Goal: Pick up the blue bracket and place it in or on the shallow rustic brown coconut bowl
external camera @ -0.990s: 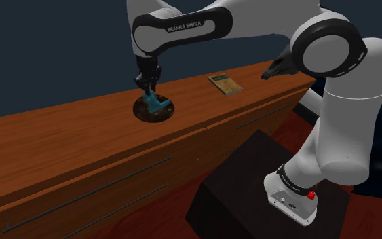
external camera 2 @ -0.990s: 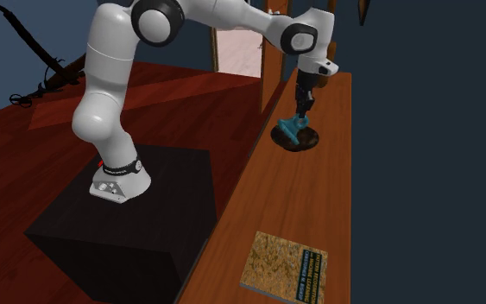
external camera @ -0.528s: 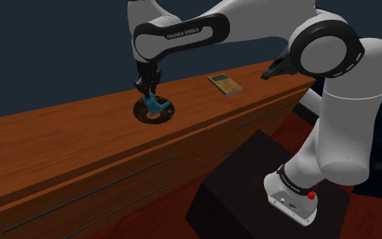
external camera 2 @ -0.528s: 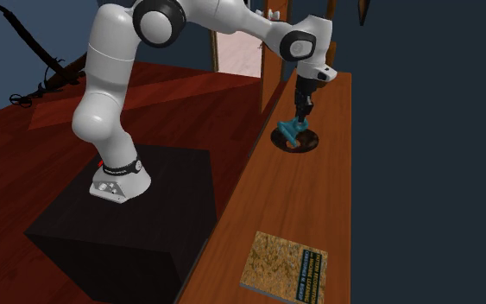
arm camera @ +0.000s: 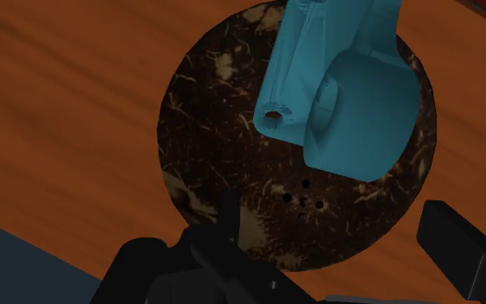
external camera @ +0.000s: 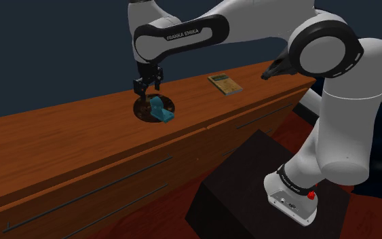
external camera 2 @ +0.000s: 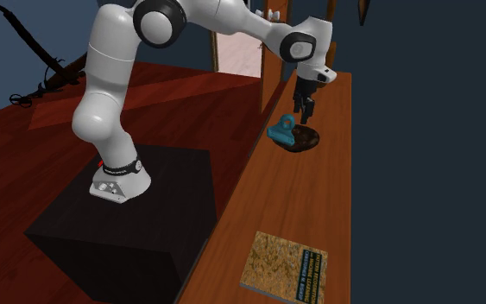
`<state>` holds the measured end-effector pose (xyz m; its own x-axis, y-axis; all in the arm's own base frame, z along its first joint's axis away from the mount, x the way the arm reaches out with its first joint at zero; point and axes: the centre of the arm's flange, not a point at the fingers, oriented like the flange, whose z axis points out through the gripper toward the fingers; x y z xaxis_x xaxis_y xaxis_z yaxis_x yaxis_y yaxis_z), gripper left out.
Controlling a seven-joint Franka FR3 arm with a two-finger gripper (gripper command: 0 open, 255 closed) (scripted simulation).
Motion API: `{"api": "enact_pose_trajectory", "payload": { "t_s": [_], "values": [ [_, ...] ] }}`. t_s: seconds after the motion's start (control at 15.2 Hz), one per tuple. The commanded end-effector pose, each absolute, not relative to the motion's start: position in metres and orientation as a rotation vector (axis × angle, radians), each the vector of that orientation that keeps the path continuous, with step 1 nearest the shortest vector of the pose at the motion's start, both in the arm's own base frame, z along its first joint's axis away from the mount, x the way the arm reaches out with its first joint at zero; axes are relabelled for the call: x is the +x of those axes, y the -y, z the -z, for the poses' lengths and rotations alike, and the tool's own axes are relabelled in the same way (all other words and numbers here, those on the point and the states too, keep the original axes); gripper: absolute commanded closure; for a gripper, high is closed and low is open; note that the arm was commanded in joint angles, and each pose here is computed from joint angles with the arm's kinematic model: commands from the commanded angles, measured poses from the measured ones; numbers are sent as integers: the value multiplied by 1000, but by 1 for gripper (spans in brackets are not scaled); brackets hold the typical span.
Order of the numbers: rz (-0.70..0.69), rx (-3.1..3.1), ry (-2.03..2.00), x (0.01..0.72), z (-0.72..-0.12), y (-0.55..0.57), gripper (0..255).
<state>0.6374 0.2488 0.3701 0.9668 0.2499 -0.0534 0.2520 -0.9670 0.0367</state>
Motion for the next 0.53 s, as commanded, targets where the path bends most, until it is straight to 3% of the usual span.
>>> {"api": "enact_pose_trajectory", "payload": {
  "t_s": [0.0, 0.46],
  "values": [
    [76, 3072, -392, 637, -370, -249, 0],
    [76, 3072, -392, 639, -420, -252, 0]
  ]
}}
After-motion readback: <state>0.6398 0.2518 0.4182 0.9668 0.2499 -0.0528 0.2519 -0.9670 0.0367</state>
